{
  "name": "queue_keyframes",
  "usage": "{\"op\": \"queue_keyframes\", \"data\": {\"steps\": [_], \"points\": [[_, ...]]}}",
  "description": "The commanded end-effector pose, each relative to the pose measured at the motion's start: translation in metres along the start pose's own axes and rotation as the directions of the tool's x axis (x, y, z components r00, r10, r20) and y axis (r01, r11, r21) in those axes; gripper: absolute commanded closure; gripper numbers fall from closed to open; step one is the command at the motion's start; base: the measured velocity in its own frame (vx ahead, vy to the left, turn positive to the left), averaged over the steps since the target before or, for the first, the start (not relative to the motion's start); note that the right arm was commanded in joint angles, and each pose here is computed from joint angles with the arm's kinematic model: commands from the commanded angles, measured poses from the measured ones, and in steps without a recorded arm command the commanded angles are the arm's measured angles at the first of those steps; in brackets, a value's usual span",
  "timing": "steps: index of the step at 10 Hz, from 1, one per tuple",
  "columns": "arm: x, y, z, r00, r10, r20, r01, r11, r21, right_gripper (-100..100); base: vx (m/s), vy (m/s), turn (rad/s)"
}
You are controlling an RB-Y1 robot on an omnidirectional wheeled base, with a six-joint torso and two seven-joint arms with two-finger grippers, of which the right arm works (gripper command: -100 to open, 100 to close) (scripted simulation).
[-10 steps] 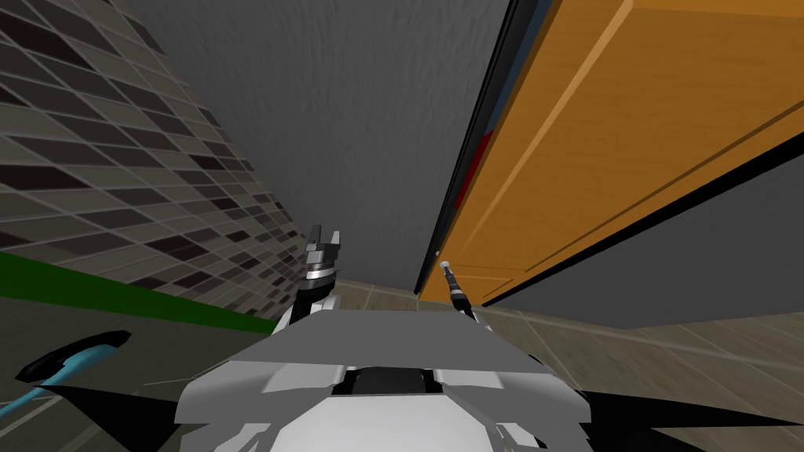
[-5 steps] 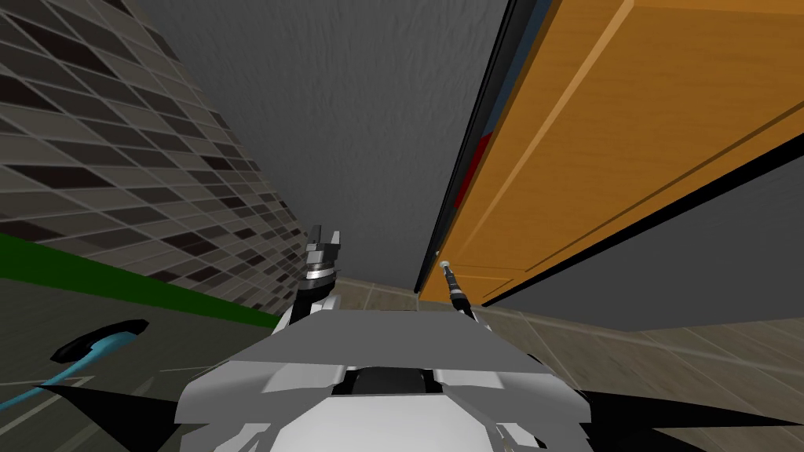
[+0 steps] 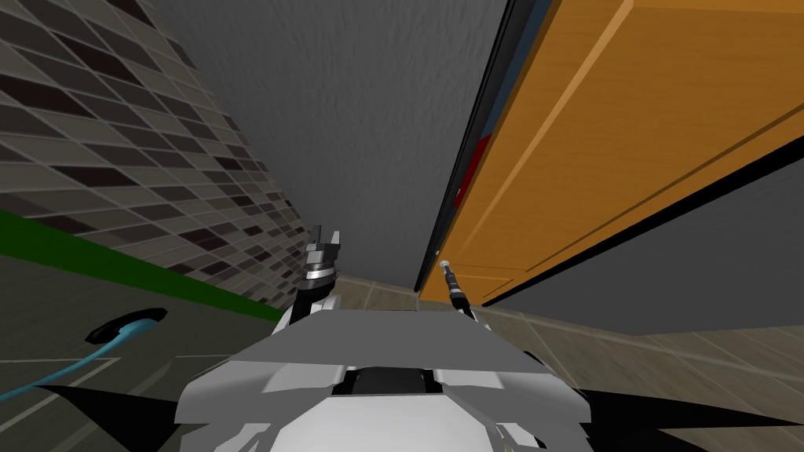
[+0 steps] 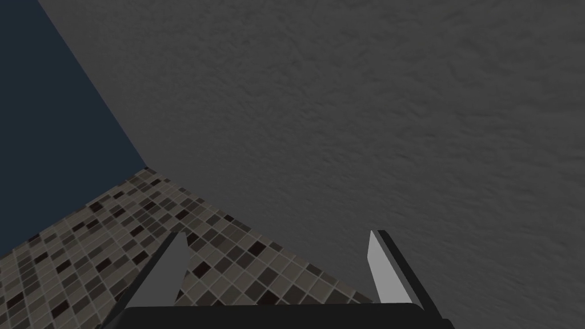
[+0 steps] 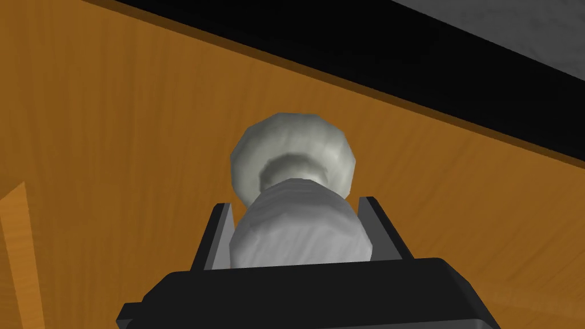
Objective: Pull the door open
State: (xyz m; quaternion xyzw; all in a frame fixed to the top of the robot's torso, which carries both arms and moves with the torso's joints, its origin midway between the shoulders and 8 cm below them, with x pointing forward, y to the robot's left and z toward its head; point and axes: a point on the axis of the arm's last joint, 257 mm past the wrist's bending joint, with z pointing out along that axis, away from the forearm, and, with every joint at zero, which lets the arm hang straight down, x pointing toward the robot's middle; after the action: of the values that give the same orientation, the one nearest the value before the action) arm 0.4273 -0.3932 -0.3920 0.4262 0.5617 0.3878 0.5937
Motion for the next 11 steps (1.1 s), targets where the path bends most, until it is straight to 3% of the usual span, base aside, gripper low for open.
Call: {"op": "queue_keyframes", "data": {"steps": [1,5,10,11], "points": [[0.0049,0.0014,0.0004,0.999,0.045,-0.004,-0.045,0.999,-0.003,100,-0.038,-0.02,0.023],[0.0061,0.0019,0.0022,0.991,0.135,-0.003,-0.135,0.991,-0.002,100,-0.035,-0.01,0.021],[0.008,0.0026,0.0048,0.964,0.267,0.0,-0.267,0.964,-0.002,100,-0.041,-0.013,0.033],[0.0086,0.0029,0.0057,0.952,0.306,0.0,-0.306,0.952,-0.002,100,-0.039,-0.014,0.027]]}}
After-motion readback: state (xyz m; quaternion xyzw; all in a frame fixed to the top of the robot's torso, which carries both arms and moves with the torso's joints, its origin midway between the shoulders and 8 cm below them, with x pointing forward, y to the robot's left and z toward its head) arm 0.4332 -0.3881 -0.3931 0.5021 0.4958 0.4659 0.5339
